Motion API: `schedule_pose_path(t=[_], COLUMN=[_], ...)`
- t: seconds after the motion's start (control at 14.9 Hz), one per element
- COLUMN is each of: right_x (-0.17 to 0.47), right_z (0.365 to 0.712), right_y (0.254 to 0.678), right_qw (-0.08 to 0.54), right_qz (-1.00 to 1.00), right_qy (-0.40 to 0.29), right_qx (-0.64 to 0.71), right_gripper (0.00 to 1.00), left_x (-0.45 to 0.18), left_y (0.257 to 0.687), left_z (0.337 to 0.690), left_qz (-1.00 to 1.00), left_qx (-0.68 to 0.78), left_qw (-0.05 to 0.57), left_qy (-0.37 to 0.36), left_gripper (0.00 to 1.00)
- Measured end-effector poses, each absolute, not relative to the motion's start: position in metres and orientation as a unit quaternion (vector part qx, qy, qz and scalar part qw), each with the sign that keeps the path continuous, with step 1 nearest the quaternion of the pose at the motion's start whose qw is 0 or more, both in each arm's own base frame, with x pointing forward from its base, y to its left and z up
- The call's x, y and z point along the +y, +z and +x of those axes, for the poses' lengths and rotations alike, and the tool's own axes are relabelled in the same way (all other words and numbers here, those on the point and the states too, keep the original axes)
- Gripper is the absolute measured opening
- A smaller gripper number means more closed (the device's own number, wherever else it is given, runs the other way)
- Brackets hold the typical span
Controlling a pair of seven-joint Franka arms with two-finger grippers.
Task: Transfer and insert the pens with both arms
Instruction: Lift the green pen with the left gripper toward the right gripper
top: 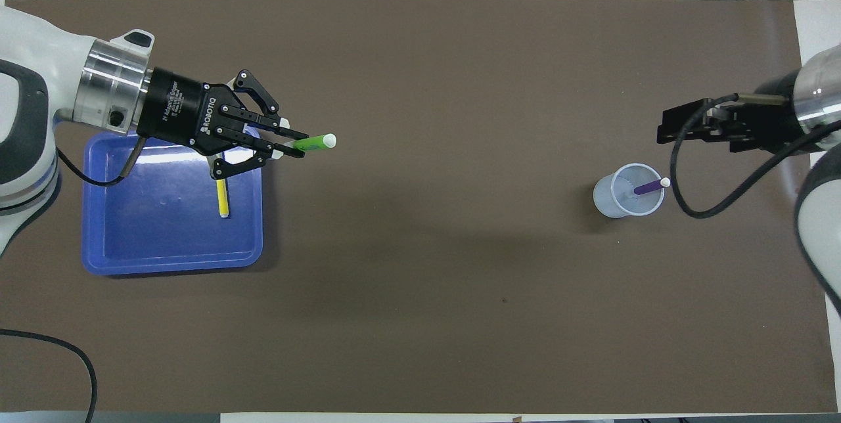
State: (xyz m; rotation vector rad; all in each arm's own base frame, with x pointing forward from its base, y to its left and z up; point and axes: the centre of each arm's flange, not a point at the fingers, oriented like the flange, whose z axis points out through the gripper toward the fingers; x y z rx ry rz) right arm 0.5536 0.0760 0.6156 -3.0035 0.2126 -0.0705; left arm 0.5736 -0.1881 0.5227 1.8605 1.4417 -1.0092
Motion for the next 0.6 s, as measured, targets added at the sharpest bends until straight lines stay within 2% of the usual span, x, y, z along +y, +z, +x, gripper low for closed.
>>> schedule_pose_path(t=[0.34, 0.6], right_x=[0.167, 0.221], right_z=[0.545, 0.531], right_y=[0.624, 0.629], right_qw=[0.142, 0.179], right_qz=[-0.98, -0.968], right_qy=[-0.035, -0.03], right_qx=[0.138, 0.175], right_gripper=[1.0, 0.99], left_x=[-0.249, -0.269], left_y=[0.522, 0.508], left_z=[0.524, 0.495], left_qz=[0.654, 0.628], left_qx=[0.574, 0.59], left_qw=[0.318, 0.327], left_qy=[-0.376, -0.388], left_gripper=[0.17, 0.17])
